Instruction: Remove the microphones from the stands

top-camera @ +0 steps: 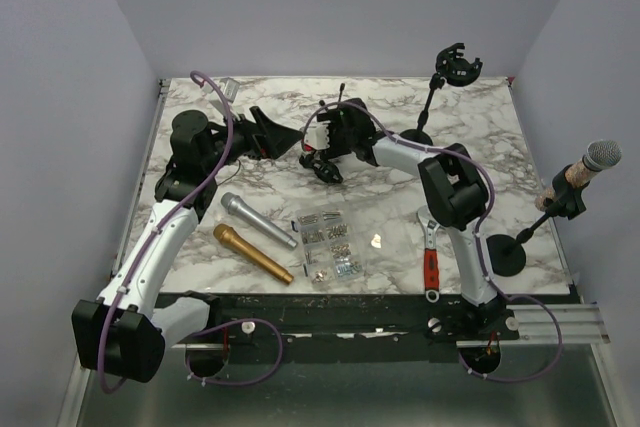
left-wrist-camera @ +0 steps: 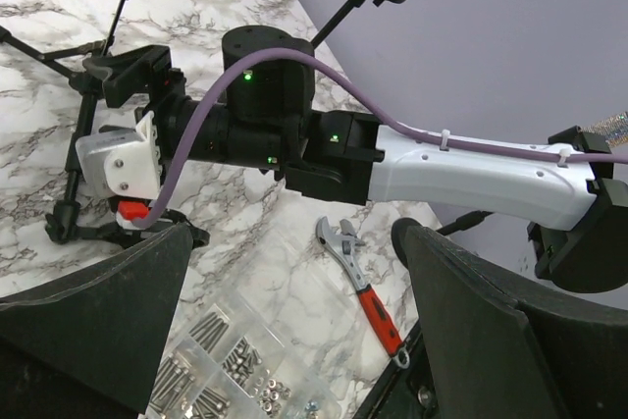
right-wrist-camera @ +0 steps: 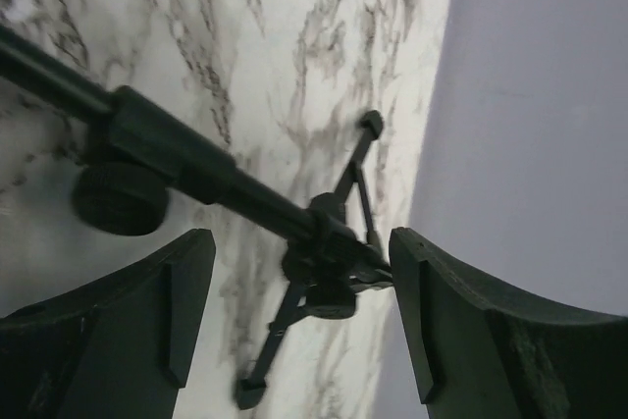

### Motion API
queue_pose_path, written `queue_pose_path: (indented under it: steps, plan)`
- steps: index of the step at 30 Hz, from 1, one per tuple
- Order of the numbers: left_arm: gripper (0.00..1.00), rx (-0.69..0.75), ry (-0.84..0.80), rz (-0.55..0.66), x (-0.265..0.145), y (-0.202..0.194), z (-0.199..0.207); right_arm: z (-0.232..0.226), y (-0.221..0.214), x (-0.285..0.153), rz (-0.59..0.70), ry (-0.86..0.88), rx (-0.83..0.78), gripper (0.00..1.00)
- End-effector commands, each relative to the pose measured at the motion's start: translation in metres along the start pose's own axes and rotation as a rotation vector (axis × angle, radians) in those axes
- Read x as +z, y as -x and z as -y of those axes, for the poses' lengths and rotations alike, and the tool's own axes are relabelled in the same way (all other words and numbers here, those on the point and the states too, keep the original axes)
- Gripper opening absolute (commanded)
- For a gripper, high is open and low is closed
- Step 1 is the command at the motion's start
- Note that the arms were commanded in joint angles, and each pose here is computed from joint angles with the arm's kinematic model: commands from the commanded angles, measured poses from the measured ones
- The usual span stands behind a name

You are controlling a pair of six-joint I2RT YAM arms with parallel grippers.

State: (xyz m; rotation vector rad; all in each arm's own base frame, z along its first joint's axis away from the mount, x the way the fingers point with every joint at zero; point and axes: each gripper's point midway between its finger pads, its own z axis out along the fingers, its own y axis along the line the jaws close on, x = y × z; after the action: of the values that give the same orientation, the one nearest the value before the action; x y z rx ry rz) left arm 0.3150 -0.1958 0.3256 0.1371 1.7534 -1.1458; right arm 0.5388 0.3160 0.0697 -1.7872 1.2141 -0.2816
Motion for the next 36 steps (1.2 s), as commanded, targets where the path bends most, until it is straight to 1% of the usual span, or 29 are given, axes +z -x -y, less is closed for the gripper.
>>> queue_pose_path:
  steps: [1, 4, 6, 9, 12, 15, 17, 18, 19, 21, 24, 28, 32, 34, 35, 36]
  plan:
    - [0.93, 0.008, -0.029, 0.006, -0.001, 0.001, 0.004, -0.017, -0.017, 0.019, -0.014, 0.008, -0.334, 0.8]
    - [0.93, 0.006, -0.027, 0.002, 0.0, 0.001, 0.002, -0.017, -0.005, 0.026, 0.052, -0.015, -0.398, 0.82]
    - [0.93, 0.001, -0.028, -0.002, 0.001, 0.0, 0.001, -0.022, 0.0, 0.03, 0.067, -0.026, -0.465, 0.82]
    - [0.93, -0.013, -0.031, -0.005, 0.002, -0.001, 0.0, -0.03, 0.005, 0.035, 0.088, -0.018, -0.51, 0.82]
    - [0.93, -0.032, -0.041, -0.004, 0.003, 0.0, -0.002, -0.033, 0.008, 0.042, 0.091, -0.05, -0.556, 0.79]
    - [0.93, -0.042, -0.039, -0.004, 0.003, 0.0, -0.005, -0.031, 0.01, 0.047, 0.102, -0.071, -0.522, 0.72]
    - [0.93, -0.041, -0.035, -0.004, 0.003, 0.0, -0.006, -0.03, 0.014, 0.047, 0.129, -0.084, -0.469, 0.65]
    - [0.93, -0.04, -0.035, -0.002, 0.003, 0.001, -0.006, -0.029, 0.018, 0.046, 0.147, -0.085, -0.44, 0.6]
    - [0.93, -0.039, -0.035, -0.001, 0.003, 0.001, -0.006, -0.027, 0.022, 0.044, 0.161, -0.09, -0.405, 0.5]
    - [0.93, -0.035, -0.034, 0.002, 0.002, 0.002, -0.006, -0.019, 0.028, 0.04, 0.18, -0.124, -0.332, 0.36]
    - [0.93, -0.033, -0.031, 0.006, 0.001, 0.003, -0.005, -0.011, 0.029, 0.035, 0.178, -0.152, -0.227, 0.23]
    - [0.93, -0.027, -0.033, 0.01, 0.0, 0.004, -0.003, 0.001, 0.034, 0.023, 0.19, -0.181, -0.094, 0.2]
    - [0.93, -0.015, -0.034, 0.018, -0.003, 0.006, 0.0, 0.03, 0.05, 0.004, 0.252, -0.232, 0.14, 0.17]
    - [0.93, -0.009, -0.03, 0.022, -0.004, 0.007, 0.0, 0.044, 0.058, 0.0, 0.278, -0.219, 0.27, 0.04]
    - [0.93, -0.006, -0.029, 0.024, -0.004, 0.008, 0.0, 0.05, 0.062, 0.0, 0.288, -0.212, 0.362, 0.01]
    - [0.93, -0.003, -0.03, 0.026, -0.005, 0.008, 0.001, 0.061, 0.066, -0.001, 0.306, -0.217, 0.437, 0.01]
